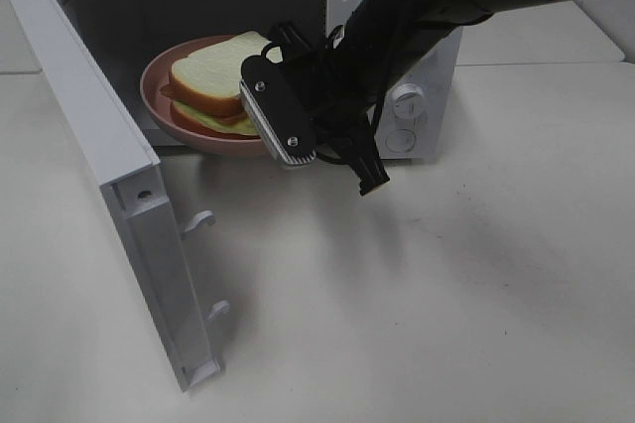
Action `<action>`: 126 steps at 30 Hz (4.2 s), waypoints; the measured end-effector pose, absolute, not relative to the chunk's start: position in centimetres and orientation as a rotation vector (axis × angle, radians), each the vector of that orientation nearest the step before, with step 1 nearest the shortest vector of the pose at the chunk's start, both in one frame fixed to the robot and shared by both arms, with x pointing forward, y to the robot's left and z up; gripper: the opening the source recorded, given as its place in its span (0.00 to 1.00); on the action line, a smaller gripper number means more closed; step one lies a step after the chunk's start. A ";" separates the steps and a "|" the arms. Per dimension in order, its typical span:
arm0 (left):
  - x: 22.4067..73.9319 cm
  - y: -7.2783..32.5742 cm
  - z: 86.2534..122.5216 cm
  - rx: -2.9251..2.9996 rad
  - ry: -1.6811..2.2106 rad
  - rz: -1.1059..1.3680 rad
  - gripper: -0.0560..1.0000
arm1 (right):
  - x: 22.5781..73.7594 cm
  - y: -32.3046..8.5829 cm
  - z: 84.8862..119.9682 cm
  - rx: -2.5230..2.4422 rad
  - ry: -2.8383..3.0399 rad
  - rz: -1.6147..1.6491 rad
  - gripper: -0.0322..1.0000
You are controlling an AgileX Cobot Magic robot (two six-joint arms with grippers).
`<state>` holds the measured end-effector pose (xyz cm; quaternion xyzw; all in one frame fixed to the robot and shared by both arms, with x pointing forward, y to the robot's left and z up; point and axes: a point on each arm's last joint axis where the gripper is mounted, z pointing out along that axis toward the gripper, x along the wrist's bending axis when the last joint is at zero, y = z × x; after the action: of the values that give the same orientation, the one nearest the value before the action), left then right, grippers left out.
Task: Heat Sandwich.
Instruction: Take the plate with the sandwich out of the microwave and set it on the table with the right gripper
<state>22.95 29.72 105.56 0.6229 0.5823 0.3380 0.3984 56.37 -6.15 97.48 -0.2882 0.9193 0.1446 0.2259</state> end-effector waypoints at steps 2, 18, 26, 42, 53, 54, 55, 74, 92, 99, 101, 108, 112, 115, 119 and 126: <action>22.9 29.7 105.6 1.577 1.474 0.856 0.97 | 55.6 -6.7 97.9 -0.789 2.521 0.402 0.09; 22.9 29.7 105.6 1.577 1.474 0.856 0.97 | 51.4 -9.6 98.9 -0.757 2.485 0.433 0.08; 22.9 29.7 105.6 1.577 1.474 0.856 0.97 | 48.6 -11.5 99.4 -0.752 2.487 0.430 0.08; 22.9 29.7 105.6 1.577 1.474 0.856 0.97 | 43.2 -15.6 100.6 -0.694 2.482 0.393 0.08; 22.9 29.7 105.6 1.577 1.474 0.856 0.97 | 39.6 -18.4 101.1 -0.639 2.490 0.377 0.08; 22.9 29.7 105.6 1.577 1.474 0.856 0.97 | 39.6 -18.4 101.1 -0.639 2.490 0.377 0.08; 22.9 29.7 105.6 1.577 1.474 0.856 0.97 | 39.3 -18.6 100.9 -0.638 2.493 0.374 0.08; 22.9 29.7 105.6 1.577 1.474 0.856 0.97 | 34.8 -22.2 100.7 -0.529 2.516 0.332 0.08; 22.9 29.7 105.6 1.577 1.474 0.856 0.97 | 34.5 -24.3 101.2 -0.173 2.543 0.210 0.08; 22.9 29.7 105.6 1.577 1.474 0.856 0.97 | 34.9 -24.9 101.4 -0.046 2.514 0.148 0.08; 22.9 29.7 105.6 1.577 1.474 0.856 0.97 | 34.9 -25.3 101.4 0.016 2.511 0.111 0.08; 22.9 29.7 105.6 1.577 1.474 0.856 0.97 | 35.1 -25.9 102.0 0.189 2.490 0.068 0.08; 22.9 29.7 105.6 1.577 1.474 0.856 0.97 | 35.2 -26.5 102.6 0.328 2.469 0.026 0.08; 22.9 29.7 105.6 1.577 1.474 0.856 0.97 | 35.2 -26.7 103.0 0.402 2.461 0.011 0.08; 22.9 29.7 105.6 1.577 1.474 0.856 0.97 | 35.1 -26.9 103.3 0.480 2.455 0.000 0.08; 22.9 29.7 105.6 1.577 1.474 0.856 0.97 | 34.9 -27.5 103.3 0.641 2.423 -0.036 0.08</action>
<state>22.95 29.72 105.56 0.6229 0.5823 0.3380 0.3984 34.91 -27.50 103.32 0.2429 0.9184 -0.0137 0.3121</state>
